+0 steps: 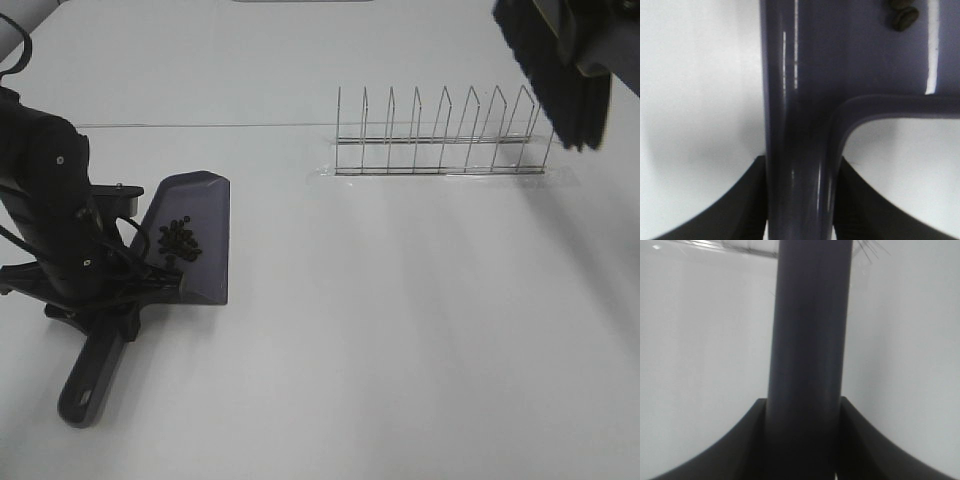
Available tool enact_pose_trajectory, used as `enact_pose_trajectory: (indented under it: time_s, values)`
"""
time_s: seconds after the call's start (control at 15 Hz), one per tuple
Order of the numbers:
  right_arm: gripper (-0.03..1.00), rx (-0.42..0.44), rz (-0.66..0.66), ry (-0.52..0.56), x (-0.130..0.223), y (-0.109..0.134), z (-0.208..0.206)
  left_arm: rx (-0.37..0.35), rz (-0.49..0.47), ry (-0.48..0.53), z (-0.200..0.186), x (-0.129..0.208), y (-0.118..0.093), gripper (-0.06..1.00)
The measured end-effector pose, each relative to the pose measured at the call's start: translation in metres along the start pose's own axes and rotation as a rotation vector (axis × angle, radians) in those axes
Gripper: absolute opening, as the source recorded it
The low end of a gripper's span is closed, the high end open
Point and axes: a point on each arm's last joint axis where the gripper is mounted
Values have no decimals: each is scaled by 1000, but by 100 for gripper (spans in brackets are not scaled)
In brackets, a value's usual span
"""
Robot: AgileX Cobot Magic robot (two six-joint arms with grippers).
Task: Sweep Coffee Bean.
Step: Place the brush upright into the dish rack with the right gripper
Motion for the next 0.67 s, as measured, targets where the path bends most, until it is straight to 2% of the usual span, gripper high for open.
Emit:
enact_pose_trajectory:
  time_s: [0.2,0.4,0.67]
  values:
    - [38,-13,36,138,29,-11,32,13,5,-21,-8,0,0,35]
    - [38,-90,51,134,38,4,59,73,-20,-79,-35,-2,-2,35]
    - [38,-113,35,161,30,16,109,105,-32,-106,-49,-2,-3,35]
Point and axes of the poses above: a point on each arm's last joint axis where the gripper is mounted, z pointing out along that axis toward the gripper, y along the wrist's bending axis when the last joint is at zero, x = y × z, and after that the axes turned 12 degrees about -z, right-handed
